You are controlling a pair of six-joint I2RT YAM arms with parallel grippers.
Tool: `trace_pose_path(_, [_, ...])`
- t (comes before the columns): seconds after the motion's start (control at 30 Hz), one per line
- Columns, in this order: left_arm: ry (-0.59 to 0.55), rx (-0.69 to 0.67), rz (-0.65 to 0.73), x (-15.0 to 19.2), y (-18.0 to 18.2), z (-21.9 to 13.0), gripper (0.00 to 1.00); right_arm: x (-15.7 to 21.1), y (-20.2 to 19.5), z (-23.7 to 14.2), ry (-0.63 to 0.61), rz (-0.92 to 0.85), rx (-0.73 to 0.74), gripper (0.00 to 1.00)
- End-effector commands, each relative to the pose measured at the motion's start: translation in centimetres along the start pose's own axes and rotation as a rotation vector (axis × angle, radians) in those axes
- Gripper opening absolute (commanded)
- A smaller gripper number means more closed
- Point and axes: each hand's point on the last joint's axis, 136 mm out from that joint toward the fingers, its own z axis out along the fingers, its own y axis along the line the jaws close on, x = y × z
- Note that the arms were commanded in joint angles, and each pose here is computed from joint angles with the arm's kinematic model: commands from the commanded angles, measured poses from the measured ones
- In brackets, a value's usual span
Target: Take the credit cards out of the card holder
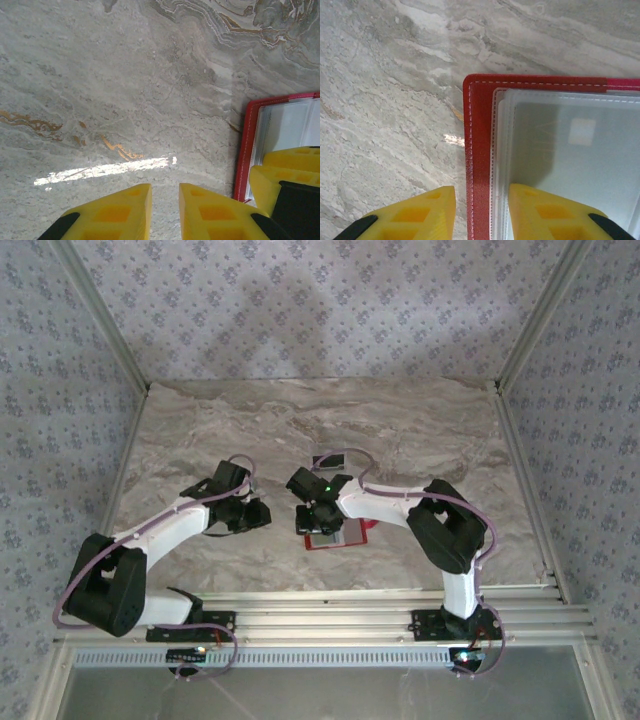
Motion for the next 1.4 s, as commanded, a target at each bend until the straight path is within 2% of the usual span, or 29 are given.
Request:
trace_pose_path(0.0, [-0.004, 0.021, 0.010, -0.2, -0.6, -0.8, 0.22, 0.8, -1.2, -0.8, 0.010, -0.010, 0.051, 0.36])
trace_pose_path(0.27, [-0.004, 0.018, 0.008, -0.3, -0.6, -0.7, 0.22, 0.5, -1.0, -1.5, -0.004, -0.013, 0.040, 0.36])
trace_pose_path(0.8, [0.002, 0.020, -0.004, -0.4, -0.7, -0.4, 0.22, 1.0, -3.9, -0.9, 0.037, -0.021, 0.109, 0.37])
trace_pose_path(1.37, [0.005, 0.023, -0.009, -0.5, -1.1, -0.4, 0.22, 0.6, -6.9, -2.4, 0.014, -0.057, 0.276, 0.39])
